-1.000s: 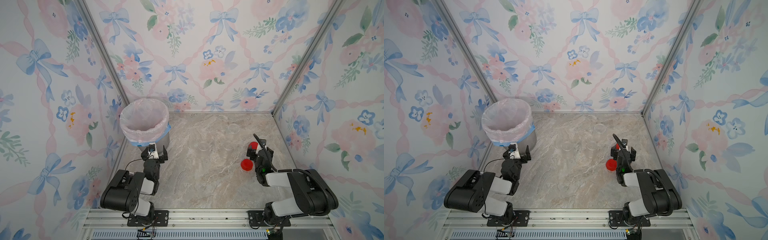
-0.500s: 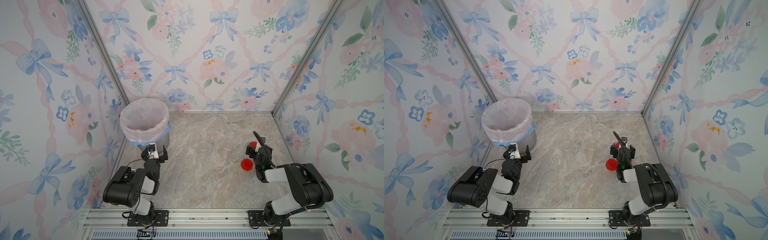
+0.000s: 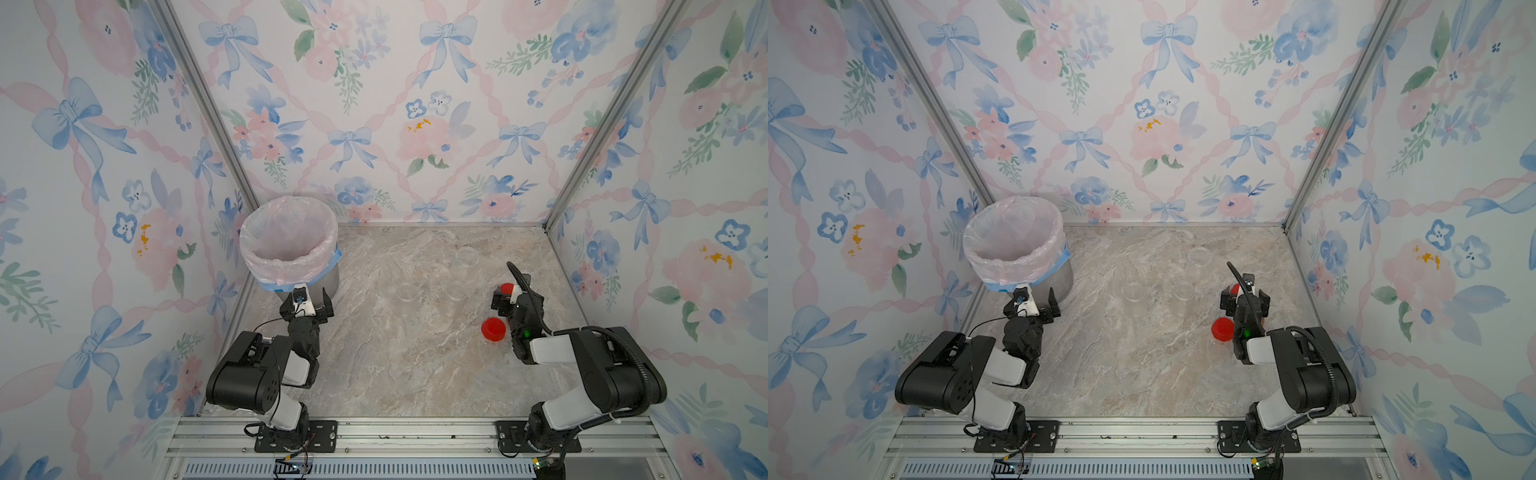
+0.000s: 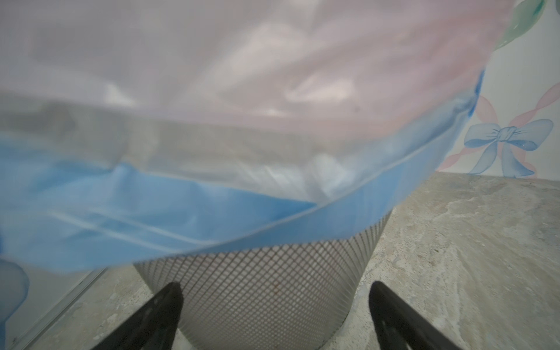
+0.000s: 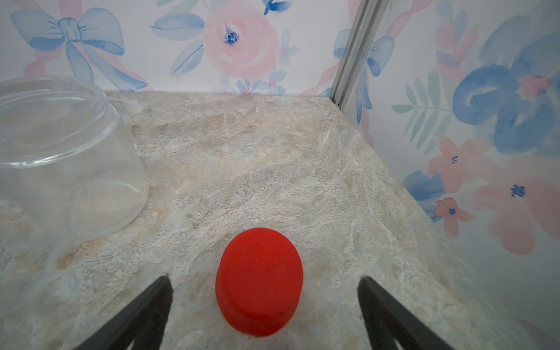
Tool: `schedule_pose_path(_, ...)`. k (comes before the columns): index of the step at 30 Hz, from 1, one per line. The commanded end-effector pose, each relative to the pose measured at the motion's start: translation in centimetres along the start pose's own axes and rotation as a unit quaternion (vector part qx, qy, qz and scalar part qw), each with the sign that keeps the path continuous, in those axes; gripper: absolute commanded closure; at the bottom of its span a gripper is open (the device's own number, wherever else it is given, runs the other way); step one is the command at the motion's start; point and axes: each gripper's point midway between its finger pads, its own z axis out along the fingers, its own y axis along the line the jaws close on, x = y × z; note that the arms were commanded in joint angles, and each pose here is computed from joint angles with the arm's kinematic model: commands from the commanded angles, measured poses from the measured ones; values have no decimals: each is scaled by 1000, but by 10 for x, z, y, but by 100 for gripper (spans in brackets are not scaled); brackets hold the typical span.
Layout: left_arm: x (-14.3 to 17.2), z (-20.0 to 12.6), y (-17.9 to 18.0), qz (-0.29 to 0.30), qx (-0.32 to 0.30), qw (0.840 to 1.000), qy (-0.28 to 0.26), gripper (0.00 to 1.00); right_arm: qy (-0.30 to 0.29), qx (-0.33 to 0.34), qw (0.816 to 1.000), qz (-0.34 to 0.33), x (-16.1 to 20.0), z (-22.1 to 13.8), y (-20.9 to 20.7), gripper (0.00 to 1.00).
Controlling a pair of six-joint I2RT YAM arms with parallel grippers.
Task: Empty moldy peanuts from jars
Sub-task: Reset both arms
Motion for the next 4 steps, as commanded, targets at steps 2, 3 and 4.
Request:
schedule_pose_path(2, -1, 5, 5, -11, -17, 1000, -1, 2, -8, -8, 1000, 16, -9, 4, 0, 2)
schedule_pose_path(3, -1, 5, 5, -11, -16, 1000, -1, 2, -8, -8, 1000, 16, -9, 4, 0, 2)
schedule_pose_path(4, -1, 5, 5, -11, -17, 1000, -1, 2, -8, -7, 1000, 16, -9, 4, 0, 3)
